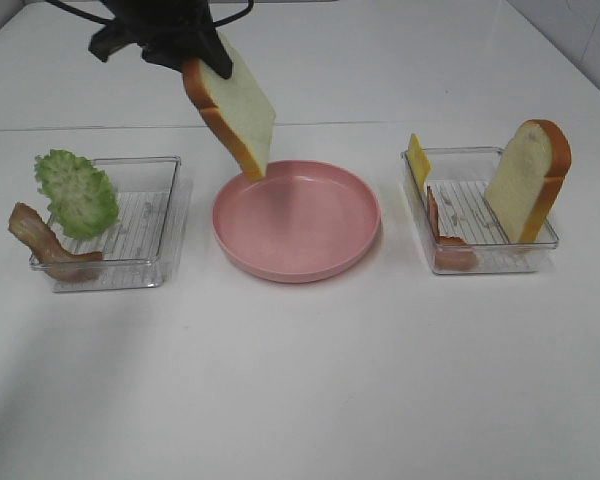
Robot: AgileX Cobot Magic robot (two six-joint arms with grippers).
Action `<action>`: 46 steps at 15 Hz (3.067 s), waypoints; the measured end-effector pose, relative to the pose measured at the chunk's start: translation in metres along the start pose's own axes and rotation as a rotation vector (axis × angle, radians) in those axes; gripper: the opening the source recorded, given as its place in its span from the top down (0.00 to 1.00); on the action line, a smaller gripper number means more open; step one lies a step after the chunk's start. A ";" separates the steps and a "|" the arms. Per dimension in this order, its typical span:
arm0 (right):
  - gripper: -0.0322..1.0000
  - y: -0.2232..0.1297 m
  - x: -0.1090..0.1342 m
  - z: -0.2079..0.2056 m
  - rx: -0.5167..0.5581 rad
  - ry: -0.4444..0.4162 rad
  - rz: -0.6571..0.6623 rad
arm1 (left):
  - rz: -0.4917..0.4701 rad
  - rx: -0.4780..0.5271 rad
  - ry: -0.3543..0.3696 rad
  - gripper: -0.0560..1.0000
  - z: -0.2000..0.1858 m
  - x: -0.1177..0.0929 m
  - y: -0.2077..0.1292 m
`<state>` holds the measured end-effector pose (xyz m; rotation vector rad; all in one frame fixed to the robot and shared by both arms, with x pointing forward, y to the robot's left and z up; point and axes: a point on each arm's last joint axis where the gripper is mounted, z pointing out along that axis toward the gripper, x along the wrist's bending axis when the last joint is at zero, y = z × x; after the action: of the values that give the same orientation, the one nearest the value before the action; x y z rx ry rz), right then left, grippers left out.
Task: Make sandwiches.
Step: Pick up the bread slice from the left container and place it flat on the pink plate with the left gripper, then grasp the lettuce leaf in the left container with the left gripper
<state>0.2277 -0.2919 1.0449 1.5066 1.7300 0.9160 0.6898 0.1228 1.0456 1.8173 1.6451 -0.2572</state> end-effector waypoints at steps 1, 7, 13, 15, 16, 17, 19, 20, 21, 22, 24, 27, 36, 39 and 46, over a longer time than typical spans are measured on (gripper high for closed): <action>0.24 0.000 0.000 0.000 0.000 0.000 0.000 | 0.003 0.008 -0.025 0.75 0.007 0.001 0.000; 0.24 0.000 0.000 0.000 0.000 0.000 0.000 | -0.121 0.058 -0.266 0.75 0.093 0.032 -0.006; 0.24 0.000 0.000 0.000 0.000 0.000 0.000 | -0.211 0.118 -0.274 0.75 0.137 0.060 -0.020; 0.24 0.000 0.000 0.000 0.000 0.000 0.000 | -0.212 0.114 -0.272 0.75 0.138 0.060 -0.020; 0.24 0.000 0.000 0.000 0.000 0.000 0.000 | -0.211 0.115 -0.272 0.72 0.138 0.060 -0.020; 0.24 0.000 0.000 0.000 0.000 0.000 0.000 | -0.211 0.115 -0.272 0.68 0.138 0.060 -0.020; 0.24 0.000 0.000 0.000 0.000 0.000 0.000 | -0.186 0.131 -0.279 0.24 0.138 0.058 -0.022; 0.24 0.000 0.000 0.000 0.000 0.000 0.000 | -0.149 0.138 -0.271 0.19 0.137 0.058 -0.022; 0.24 0.000 0.000 0.000 0.000 0.000 0.000 | -0.097 0.142 -0.252 0.16 0.134 0.055 -0.020; 0.24 0.000 0.000 0.000 0.000 0.000 0.000 | -0.027 0.143 -0.204 0.15 0.131 0.053 -0.017; 0.24 0.000 0.000 0.000 0.000 0.000 0.000 | 0.084 0.154 -0.090 0.15 0.127 0.041 -0.013; 0.24 0.000 0.000 0.000 0.000 0.000 0.000 | 0.189 0.161 0.153 0.15 0.114 0.014 -0.007; 0.24 0.000 0.000 0.000 0.000 0.001 0.000 | 0.147 -0.088 0.323 0.16 0.031 -0.015 0.032; 0.24 0.000 0.000 0.000 0.000 0.001 0.000 | 0.097 -0.125 0.360 0.20 -0.008 0.003 0.039; 0.24 0.000 0.000 0.000 0.000 0.001 0.000 | -0.067 -0.086 0.491 0.21 -0.080 0.068 0.021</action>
<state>0.2277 -0.2919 1.0449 1.5068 1.7303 0.9171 0.6999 0.2250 1.0752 1.8576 2.0116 0.2508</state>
